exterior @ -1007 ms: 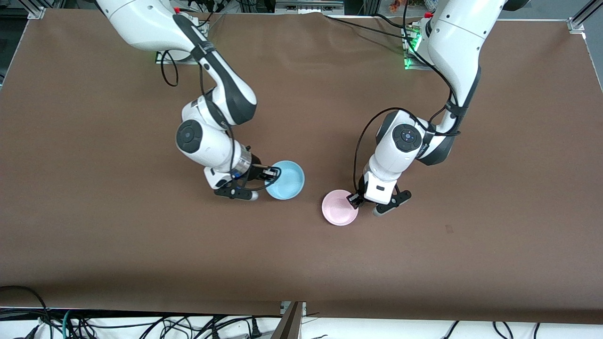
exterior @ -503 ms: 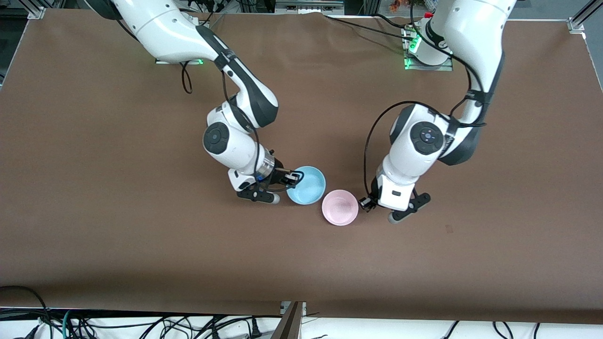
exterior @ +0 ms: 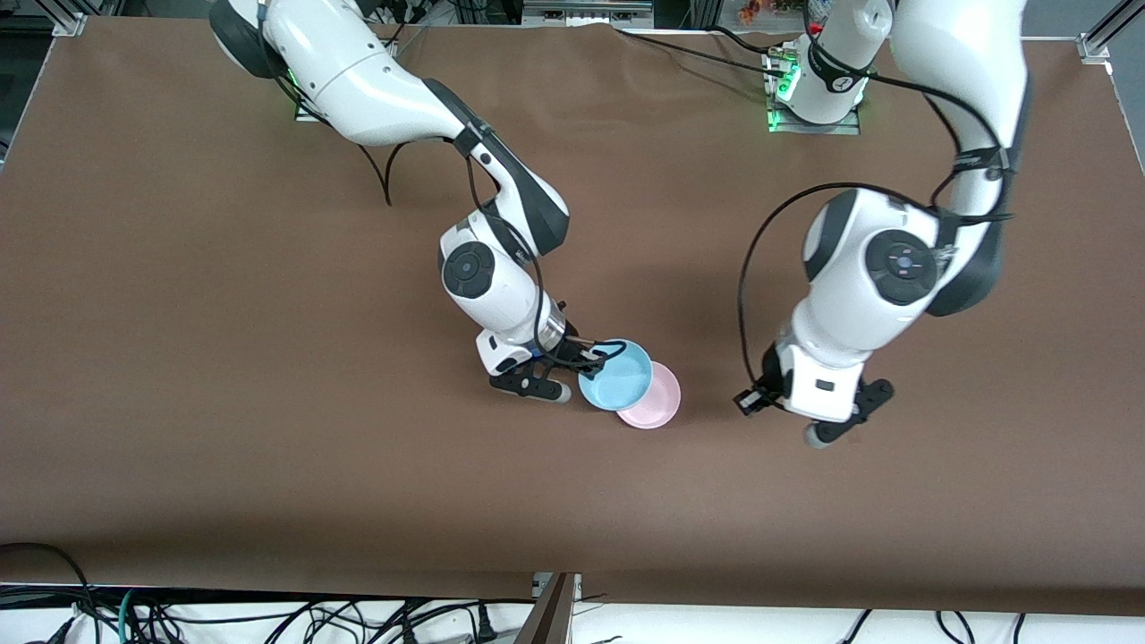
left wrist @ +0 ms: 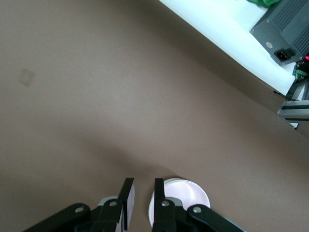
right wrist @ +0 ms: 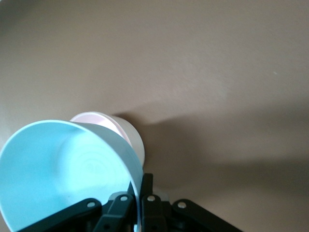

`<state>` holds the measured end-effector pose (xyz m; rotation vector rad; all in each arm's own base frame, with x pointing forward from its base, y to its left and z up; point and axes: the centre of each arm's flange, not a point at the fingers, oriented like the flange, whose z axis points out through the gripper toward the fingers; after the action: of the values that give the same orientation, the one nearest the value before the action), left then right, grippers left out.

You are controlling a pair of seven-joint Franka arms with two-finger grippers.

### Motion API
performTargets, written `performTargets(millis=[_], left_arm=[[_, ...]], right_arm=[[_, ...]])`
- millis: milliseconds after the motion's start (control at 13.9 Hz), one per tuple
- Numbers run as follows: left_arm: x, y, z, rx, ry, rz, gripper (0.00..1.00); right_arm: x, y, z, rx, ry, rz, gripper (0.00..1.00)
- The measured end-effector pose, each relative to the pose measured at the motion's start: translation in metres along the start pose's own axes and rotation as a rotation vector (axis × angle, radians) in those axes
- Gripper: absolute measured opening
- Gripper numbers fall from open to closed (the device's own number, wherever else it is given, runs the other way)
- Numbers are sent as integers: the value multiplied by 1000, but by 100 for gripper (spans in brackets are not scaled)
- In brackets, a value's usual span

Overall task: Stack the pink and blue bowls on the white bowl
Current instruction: 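Open the left gripper and withdraw while the right gripper lowers the blue bowl, then open the right gripper to release the blue bowl onto the stack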

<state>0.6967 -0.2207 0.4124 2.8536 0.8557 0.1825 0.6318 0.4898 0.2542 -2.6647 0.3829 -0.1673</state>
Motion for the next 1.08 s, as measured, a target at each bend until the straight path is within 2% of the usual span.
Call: performTargets(millis=[216,360,719,1079], left_arm=[[28,-28,-35,15,-3,31,25],[46,-50,-56,14,-18,59,25],[89,-116,-101,1,-67,136,26],[108,-151,-121,3,-75,180,26]], right_arm=[[4,-2,6,49,55,0,4],[0,-5,11,71,74,-1,4],[-30,-20,29,84,63,-5,4],[-28,-18,33,92,82,-5,4]])
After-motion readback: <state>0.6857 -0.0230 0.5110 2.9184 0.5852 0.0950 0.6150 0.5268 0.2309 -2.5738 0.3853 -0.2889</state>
